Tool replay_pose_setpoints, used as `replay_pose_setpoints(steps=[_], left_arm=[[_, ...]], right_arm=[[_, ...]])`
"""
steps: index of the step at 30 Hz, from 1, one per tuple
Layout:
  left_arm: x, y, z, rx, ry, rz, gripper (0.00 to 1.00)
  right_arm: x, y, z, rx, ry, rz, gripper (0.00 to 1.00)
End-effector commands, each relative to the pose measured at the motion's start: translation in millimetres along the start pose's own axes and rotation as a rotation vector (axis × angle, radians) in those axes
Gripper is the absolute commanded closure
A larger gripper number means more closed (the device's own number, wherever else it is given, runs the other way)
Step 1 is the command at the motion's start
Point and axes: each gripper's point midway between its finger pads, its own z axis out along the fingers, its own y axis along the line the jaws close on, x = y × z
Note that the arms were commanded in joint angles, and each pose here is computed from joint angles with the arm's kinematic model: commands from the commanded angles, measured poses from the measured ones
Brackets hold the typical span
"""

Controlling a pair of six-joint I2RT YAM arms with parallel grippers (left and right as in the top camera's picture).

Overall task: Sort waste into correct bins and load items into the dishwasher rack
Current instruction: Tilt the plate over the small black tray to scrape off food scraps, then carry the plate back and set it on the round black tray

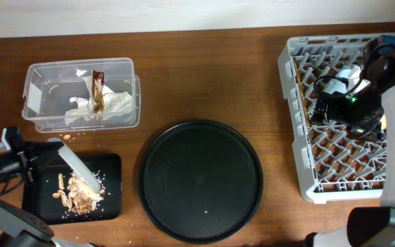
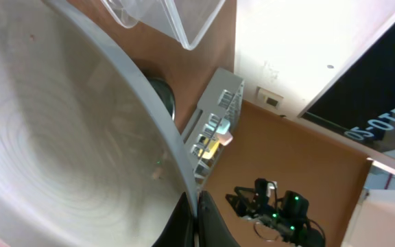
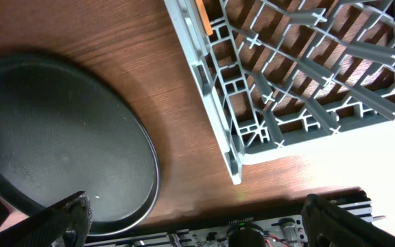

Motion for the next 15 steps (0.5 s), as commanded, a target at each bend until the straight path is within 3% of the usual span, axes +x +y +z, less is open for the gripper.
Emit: replay_pose_setpoints(steps=[1, 8, 11, 14, 15], left_arm=[[1, -10, -4, 0.047, -0.026, 0.047, 0.99], [-2, -12, -6, 0.051, -0.046, 0.098, 0.99], [8, -8, -3, 0.022, -0.022, 0.036, 0.99], [-4, -18, -6, 0.038, -0.099, 0.163, 0.99], [-1, -18, -7, 0.034, -0.092, 0.134, 0.99]], right_arm=[[2, -3, -5, 0.006, -0.020, 0.008, 0.01], [2, -3, -5, 0.006, -0.020, 0.008, 0.01], [2, -3, -5, 0.006, -0.020, 0.008, 0.01], [2, -3, -5, 0.006, -0.020, 0.008, 0.01], [2, -3, -5, 0.006, -0.020, 0.008, 0.01]])
